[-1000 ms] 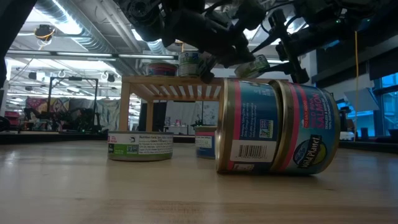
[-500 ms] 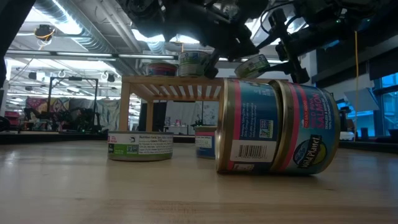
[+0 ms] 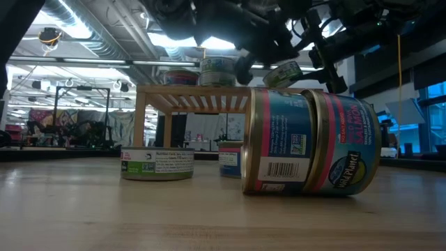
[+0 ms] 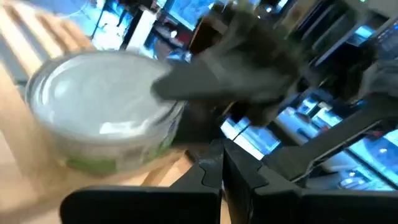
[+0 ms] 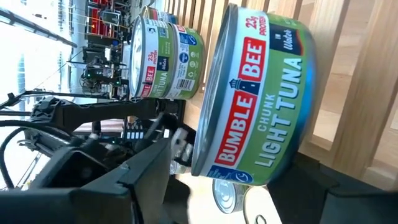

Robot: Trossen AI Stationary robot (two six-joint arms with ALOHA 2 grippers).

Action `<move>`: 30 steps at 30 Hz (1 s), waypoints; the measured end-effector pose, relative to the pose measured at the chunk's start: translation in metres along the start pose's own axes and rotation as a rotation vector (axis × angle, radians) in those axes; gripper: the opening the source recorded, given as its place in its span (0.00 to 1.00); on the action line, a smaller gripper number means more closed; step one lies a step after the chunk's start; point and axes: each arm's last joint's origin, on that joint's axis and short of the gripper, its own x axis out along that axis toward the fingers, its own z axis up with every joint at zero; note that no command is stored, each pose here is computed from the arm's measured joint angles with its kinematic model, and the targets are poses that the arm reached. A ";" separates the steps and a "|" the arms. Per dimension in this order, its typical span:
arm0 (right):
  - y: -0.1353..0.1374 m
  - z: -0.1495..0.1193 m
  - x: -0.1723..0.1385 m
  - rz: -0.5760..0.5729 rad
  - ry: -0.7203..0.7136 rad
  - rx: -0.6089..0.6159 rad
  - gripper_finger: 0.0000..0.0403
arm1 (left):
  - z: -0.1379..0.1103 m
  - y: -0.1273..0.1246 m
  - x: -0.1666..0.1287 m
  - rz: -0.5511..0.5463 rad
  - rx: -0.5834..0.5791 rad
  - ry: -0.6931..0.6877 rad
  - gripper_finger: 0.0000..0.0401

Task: Stack canned seafood by type on shelf
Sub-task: Put the green tuna can on the shelf

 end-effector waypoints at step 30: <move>0.002 -0.006 -0.001 0.070 0.195 -0.001 0.60 | 0.001 0.016 0.012 0.069 0.012 -0.027 0.00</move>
